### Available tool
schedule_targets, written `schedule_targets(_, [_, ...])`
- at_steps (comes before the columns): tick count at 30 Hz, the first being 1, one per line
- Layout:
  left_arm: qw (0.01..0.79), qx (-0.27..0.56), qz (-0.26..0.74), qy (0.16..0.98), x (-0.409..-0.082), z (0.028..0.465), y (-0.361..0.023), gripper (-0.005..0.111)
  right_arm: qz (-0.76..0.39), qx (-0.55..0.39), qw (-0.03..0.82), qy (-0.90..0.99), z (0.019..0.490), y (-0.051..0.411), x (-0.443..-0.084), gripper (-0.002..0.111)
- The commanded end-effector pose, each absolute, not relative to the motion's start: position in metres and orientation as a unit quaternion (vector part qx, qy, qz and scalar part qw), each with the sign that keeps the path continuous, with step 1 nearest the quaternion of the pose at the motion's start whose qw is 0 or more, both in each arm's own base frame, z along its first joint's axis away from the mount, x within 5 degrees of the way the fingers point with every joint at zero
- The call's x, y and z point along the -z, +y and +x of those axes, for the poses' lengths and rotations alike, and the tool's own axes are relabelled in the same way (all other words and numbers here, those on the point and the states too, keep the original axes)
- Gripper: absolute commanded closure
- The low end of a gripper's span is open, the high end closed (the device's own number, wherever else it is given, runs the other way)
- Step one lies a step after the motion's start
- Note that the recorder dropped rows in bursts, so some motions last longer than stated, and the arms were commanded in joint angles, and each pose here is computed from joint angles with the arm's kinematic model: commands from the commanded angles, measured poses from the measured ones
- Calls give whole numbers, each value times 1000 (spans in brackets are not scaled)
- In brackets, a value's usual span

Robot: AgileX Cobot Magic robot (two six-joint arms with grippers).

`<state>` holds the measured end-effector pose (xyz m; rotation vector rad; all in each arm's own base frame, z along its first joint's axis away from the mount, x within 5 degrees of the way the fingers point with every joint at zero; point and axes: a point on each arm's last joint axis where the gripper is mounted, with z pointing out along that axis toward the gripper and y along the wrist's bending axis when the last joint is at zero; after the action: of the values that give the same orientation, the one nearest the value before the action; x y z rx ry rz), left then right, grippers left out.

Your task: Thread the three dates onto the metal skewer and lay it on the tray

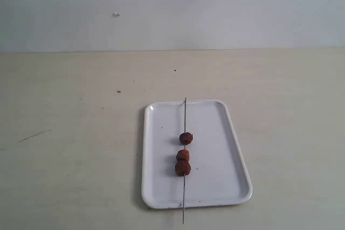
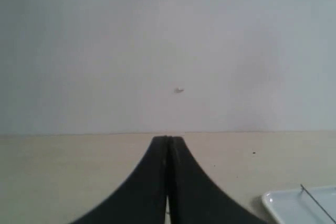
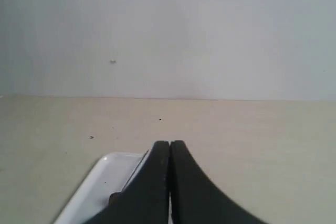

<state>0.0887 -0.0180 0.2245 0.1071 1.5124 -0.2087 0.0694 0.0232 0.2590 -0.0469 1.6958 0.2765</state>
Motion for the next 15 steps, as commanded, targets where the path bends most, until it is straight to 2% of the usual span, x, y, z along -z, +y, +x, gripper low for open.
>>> schedule_targets(1, [721,85,42,687,-217,88,-15,107,-17,-114,655,747,70,22,-257,108])
schedule_targets(6, [717,94,6,691,-216,88,-12,107,12,-86,661,746,72,14,-249,108])
schedule_targets(10, [711,100,8,696,-215,88,-13,107,54,-118,644,754,73,14,-235,108])
schedule_targets(15, [703,105,17,703,-213,88,-15,107,44,-94,647,755,73,11,-235,108])
